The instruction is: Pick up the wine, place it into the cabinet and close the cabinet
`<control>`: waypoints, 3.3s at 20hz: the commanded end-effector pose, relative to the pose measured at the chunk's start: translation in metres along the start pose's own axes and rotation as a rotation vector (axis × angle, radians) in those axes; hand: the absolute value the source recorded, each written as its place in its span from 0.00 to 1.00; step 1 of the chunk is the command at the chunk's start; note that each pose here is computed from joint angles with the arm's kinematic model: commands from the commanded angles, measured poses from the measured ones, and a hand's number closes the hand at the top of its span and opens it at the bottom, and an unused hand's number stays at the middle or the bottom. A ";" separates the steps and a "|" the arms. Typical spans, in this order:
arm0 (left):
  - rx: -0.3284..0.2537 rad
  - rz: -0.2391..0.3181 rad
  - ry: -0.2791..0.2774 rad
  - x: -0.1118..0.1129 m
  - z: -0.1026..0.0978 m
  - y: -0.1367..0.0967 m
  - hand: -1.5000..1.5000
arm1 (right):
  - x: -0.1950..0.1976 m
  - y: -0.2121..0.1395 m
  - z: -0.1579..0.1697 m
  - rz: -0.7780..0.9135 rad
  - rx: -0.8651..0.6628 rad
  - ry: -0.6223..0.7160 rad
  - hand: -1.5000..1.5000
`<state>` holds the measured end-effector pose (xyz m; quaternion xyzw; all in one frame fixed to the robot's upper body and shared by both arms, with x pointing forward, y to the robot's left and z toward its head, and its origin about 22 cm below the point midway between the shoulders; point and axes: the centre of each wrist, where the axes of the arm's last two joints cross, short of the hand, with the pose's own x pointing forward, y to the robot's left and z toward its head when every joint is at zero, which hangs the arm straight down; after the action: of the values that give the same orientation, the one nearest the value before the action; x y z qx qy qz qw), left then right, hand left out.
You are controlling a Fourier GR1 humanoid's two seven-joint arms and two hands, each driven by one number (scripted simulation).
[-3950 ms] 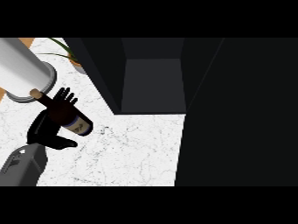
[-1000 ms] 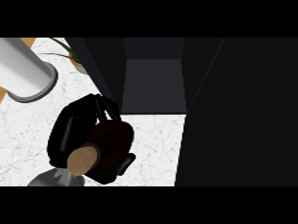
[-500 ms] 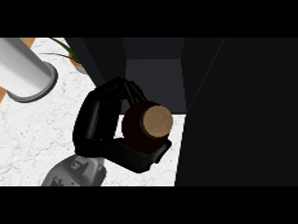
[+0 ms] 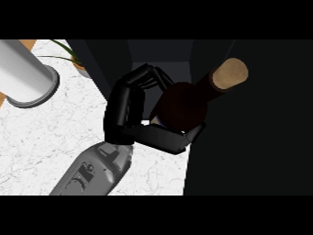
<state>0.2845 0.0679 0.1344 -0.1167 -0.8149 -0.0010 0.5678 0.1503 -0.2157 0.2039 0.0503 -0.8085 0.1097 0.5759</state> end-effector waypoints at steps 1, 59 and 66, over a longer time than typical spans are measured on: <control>0.018 -0.031 -0.008 -0.013 0.003 -0.005 1.00 | 0.015 -0.002 0.017 -0.055 0.030 -0.048 0.00; 0.200 -0.151 0.080 -0.125 -0.074 0.052 1.00 | 0.014 0.013 0.014 -0.083 0.049 -0.040 0.00; 0.227 -0.242 -0.019 -0.130 -0.084 0.062 1.00 | 0.003 -0.001 0.010 -0.074 0.063 -0.055 0.00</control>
<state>0.4098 0.0937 0.0341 0.0270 -0.8091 0.0261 0.5865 0.1509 -0.2117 0.2004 0.0716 -0.8084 0.1076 0.5743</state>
